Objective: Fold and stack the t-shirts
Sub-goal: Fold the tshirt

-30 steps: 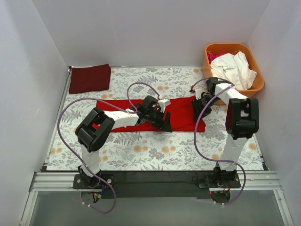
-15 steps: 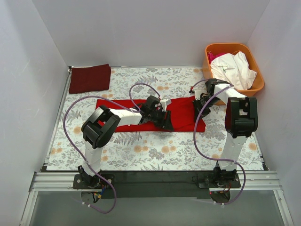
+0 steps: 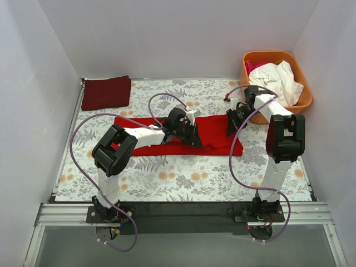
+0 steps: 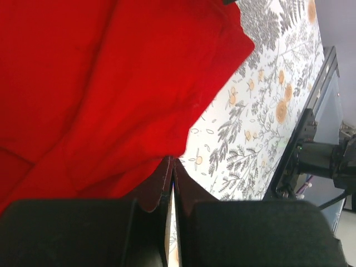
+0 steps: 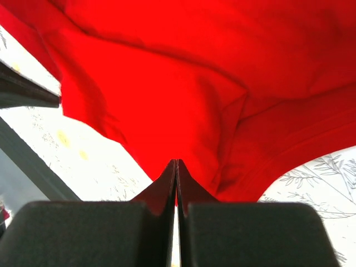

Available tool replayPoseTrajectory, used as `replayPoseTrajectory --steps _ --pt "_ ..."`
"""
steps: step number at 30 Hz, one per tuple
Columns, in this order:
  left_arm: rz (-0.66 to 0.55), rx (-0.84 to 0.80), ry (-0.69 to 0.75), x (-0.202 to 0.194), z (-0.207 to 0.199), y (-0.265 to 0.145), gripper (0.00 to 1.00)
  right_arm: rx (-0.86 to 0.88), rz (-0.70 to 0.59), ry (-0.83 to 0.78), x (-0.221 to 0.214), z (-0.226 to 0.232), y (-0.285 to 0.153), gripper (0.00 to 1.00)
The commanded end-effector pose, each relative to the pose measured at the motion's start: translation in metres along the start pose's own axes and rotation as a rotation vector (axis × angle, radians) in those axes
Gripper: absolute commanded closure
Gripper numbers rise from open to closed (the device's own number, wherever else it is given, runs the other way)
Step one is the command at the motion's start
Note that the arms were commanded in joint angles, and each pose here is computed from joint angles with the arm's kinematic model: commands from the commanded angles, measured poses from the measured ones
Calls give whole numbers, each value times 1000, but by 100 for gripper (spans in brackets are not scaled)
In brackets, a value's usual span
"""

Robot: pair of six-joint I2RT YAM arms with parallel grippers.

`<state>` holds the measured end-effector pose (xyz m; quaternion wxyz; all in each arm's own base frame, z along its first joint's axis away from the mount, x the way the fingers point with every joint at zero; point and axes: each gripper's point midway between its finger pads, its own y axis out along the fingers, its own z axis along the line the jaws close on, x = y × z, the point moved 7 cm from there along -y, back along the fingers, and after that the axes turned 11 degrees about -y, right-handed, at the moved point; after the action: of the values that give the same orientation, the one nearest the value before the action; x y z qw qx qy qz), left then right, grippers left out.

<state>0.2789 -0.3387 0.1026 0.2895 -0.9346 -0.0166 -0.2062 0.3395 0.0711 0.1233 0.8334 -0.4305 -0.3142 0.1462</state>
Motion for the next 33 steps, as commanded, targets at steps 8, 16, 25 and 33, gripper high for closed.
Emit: replayPoseTrajectory --steps 8,16,25,33 --pt "-114 -45 21 48 2 -25 100 -42 -32 -67 16 -1 -18 74" --pt "-152 -15 536 37 -24 -45 55 -89 53 -108 -8 1 -20 64" --pt "-60 -16 581 16 -19 -31 41 -74 120 -20 -15 -8 -6 55" --pt "-56 -10 549 11 -16 -27 39 -45 153 14 -24 -9 4 58"
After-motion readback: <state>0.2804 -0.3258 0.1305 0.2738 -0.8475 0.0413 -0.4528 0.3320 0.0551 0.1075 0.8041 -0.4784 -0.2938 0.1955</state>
